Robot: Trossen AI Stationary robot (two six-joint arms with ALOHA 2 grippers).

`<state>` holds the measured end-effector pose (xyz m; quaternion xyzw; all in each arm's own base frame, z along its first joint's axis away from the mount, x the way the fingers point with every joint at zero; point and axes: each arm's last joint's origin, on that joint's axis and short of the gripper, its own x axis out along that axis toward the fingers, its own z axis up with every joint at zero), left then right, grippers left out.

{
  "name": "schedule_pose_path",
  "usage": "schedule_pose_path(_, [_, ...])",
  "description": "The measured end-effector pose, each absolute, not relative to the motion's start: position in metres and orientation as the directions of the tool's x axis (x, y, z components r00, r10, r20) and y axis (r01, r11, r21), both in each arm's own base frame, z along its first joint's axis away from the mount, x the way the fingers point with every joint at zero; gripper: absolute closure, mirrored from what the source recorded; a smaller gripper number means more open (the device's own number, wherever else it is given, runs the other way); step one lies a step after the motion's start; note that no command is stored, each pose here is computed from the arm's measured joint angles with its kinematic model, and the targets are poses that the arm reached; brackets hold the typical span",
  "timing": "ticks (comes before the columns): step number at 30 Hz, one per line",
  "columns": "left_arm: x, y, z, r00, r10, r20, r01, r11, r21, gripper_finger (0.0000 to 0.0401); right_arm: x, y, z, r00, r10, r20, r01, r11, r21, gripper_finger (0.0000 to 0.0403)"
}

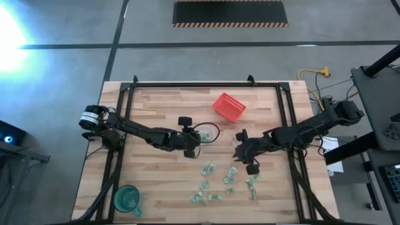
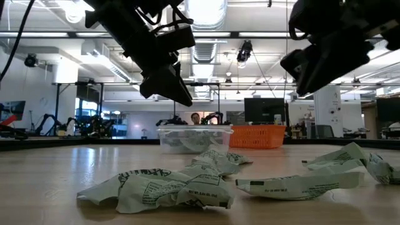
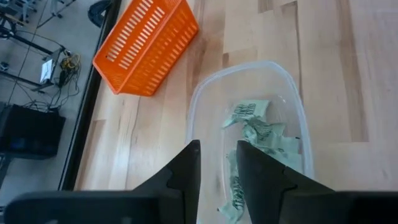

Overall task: Pick and place items into bin
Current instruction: Put the stevia packet into the transparent bin

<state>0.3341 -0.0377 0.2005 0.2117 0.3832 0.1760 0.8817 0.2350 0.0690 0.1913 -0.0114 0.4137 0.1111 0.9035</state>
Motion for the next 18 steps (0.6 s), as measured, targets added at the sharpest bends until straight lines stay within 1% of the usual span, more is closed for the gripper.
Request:
schedule_pose_path(2, [0.334,-0.039,0.200,0.643,0.469,-0.605,-0.143,0.850,0.508,0.0314,0.235,0.073,0.184,0.641,0.263,-0.722,-0.257,0.959,0.121,0.0320])
schedule_pose_path(5, [0.331,-0.039,0.199,0.625,0.471,-0.622,-0.127,0.848,0.514,0.0314,0.236,0.082,0.174,0.608,0.345,-0.715,-0.325,0.930,0.172,0.0314])
schedule_pose_path(10, [0.330,-0.039,0.197,0.611,0.474,-0.634,-0.134,0.851,0.508,0.0314,0.238,0.093,0.161,0.556,0.357,-0.750,-0.324,0.925,0.200,0.0309])
schedule_pose_path(18, [0.329,-0.040,0.196,0.606,0.473,-0.640,-0.127,0.851,0.509,0.0314,0.247,0.109,0.149,0.534,0.378,-0.756,-0.353,0.912,0.207,0.0319])
